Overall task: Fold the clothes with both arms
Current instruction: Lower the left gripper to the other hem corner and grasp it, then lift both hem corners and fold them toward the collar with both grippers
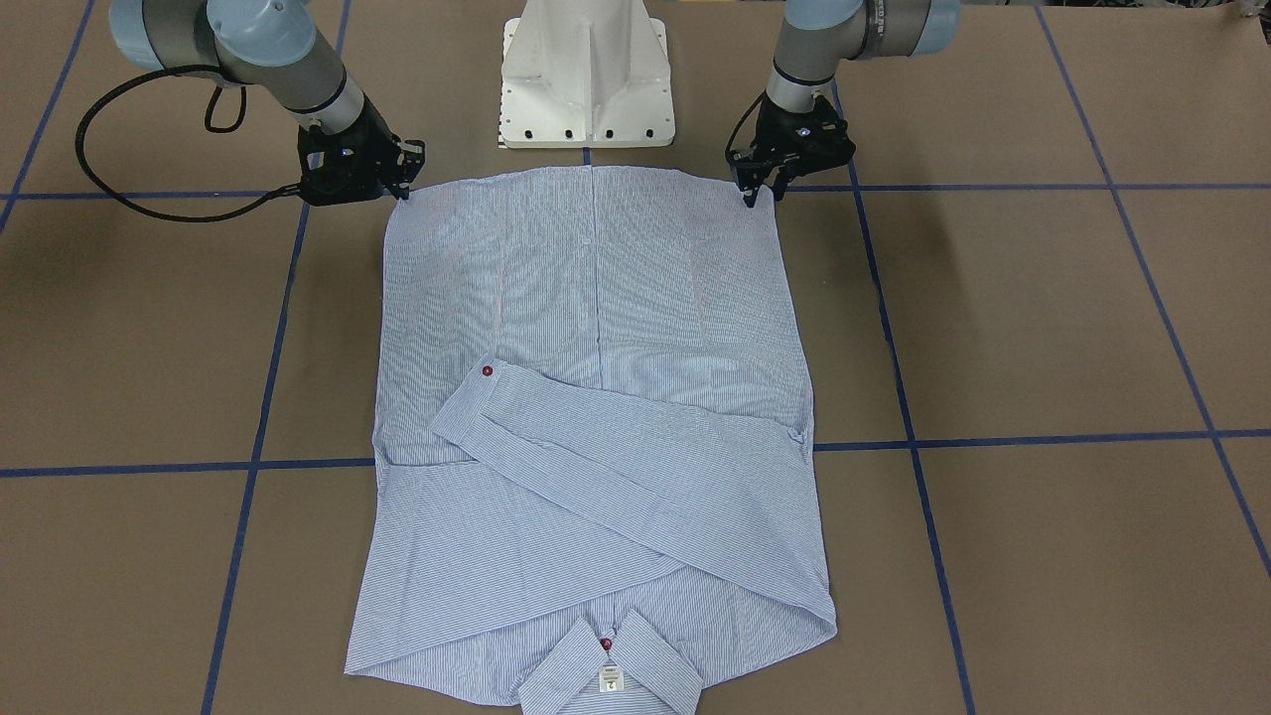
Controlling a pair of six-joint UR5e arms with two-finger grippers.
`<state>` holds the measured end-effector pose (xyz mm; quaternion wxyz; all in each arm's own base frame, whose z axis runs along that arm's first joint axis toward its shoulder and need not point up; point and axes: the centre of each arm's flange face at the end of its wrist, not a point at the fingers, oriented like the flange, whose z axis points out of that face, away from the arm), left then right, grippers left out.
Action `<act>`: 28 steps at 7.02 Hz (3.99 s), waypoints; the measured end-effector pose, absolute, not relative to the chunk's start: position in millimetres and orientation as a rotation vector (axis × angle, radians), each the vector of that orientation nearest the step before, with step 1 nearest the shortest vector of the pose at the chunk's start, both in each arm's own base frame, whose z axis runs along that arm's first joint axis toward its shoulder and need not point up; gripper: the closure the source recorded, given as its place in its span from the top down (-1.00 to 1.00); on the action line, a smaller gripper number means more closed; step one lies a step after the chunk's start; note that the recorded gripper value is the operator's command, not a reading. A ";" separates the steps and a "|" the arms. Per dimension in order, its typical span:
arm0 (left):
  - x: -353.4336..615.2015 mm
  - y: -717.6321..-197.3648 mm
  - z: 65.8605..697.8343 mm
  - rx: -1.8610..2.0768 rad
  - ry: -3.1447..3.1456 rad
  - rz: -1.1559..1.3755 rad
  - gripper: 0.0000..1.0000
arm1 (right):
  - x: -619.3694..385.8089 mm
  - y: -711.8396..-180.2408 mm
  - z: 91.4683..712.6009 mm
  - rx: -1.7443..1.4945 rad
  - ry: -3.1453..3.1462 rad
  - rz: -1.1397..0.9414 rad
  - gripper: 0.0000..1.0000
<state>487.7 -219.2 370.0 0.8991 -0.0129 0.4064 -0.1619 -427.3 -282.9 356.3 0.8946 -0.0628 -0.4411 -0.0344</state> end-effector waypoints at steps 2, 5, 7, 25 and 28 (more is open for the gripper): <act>487.9 -218.2 369.3 -0.028 0.843 -0.333 -0.84 | -427.3 -283.0 356.3 -0.130 -0.914 -0.071 -1.00; 484.8 -219.1 367.3 -0.026 0.827 -0.336 -1.00 | -426.8 -283.4 356.1 -0.130 -0.915 -0.070 -1.00; 480.1 -220.4 359.3 -0.026 0.829 -0.339 -1.00 | -425.9 -283.2 354.5 -0.130 -0.919 -0.072 -1.00; 354.5 -331.1 267.9 0.127 0.909 -0.244 -1.00 | -332.8 -406.2 332.3 -0.194 -1.054 0.098 -1.00; 356.1 -357.5 262.9 0.133 0.913 -0.275 -1.00 | -320.9 -444.8 315.5 -0.172 -1.083 0.149 -1.00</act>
